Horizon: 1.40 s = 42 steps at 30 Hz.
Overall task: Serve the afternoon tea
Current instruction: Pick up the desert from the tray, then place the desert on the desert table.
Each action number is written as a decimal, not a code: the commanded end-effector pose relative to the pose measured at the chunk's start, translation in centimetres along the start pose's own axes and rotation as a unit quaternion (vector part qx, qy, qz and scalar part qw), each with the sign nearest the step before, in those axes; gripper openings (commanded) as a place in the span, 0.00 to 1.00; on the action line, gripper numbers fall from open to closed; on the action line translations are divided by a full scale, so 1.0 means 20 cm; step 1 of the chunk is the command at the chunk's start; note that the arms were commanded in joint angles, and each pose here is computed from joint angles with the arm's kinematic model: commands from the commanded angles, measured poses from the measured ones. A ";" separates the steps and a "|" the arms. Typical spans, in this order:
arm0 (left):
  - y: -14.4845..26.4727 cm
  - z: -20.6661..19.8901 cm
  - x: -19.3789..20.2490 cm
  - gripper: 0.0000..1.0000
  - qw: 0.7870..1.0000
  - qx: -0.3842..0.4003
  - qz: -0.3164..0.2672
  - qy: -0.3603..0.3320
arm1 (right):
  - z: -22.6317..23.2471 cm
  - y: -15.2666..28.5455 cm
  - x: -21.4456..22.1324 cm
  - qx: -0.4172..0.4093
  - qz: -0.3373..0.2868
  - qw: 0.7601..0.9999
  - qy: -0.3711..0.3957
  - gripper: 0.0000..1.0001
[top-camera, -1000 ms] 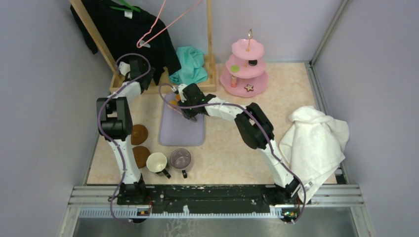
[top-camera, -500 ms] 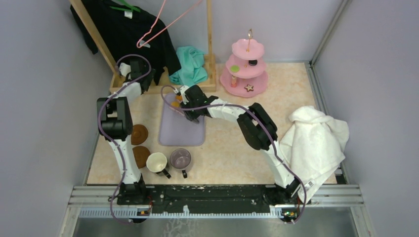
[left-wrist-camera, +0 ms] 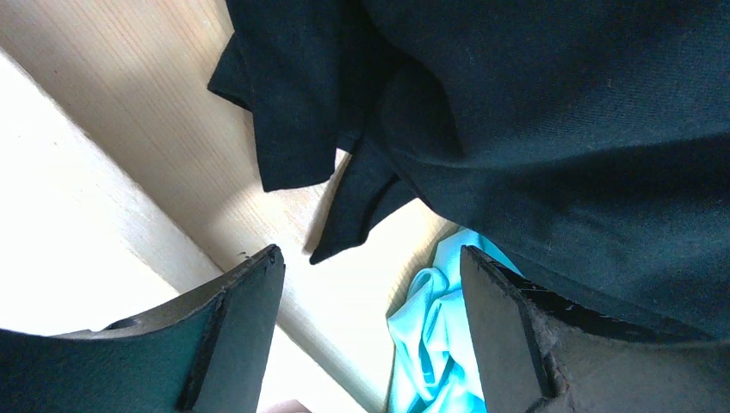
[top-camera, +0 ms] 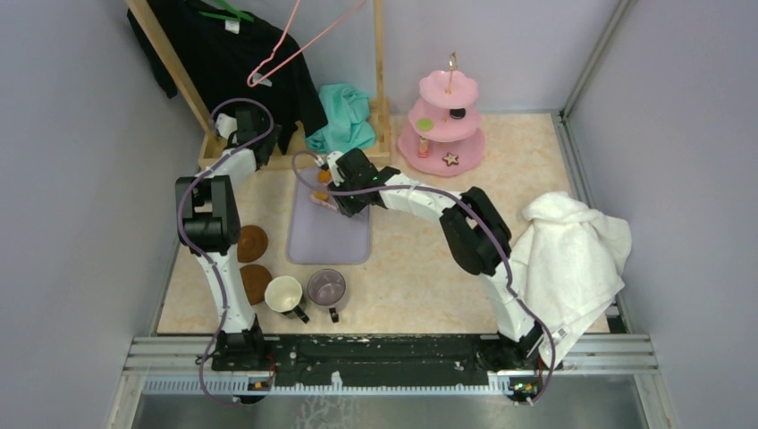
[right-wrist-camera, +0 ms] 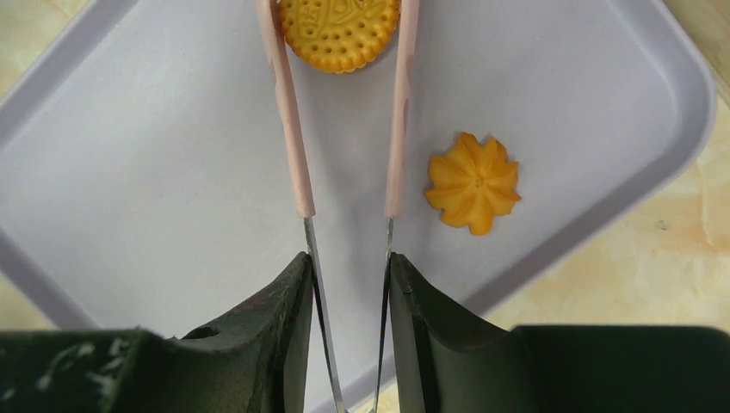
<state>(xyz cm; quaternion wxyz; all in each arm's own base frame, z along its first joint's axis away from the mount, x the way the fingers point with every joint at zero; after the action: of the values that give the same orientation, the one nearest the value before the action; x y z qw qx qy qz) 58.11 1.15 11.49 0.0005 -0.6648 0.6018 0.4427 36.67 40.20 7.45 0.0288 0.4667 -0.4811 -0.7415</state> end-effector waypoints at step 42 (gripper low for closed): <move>-0.03 -0.10 -0.08 0.80 1.000 0.011 -0.020 -0.004 | -0.65 1.14 -0.20 0.191 -0.163 0.951 -0.180 0.00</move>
<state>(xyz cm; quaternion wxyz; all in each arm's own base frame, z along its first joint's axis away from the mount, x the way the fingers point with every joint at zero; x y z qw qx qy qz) 58.99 1.42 13.24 0.0117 -0.6740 0.5955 0.4371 38.32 23.04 21.34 -0.1971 0.3877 -0.5482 -0.7143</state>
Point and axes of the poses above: each gripper's point midway between its finger pads, its own y axis back along the fingers, its own z axis along the line the jaws close on, x = y × z, the point moved 2 cm from there along y, back along the fingers, and after that the axes turned 5 degrees about -y, right-handed, at the moved point
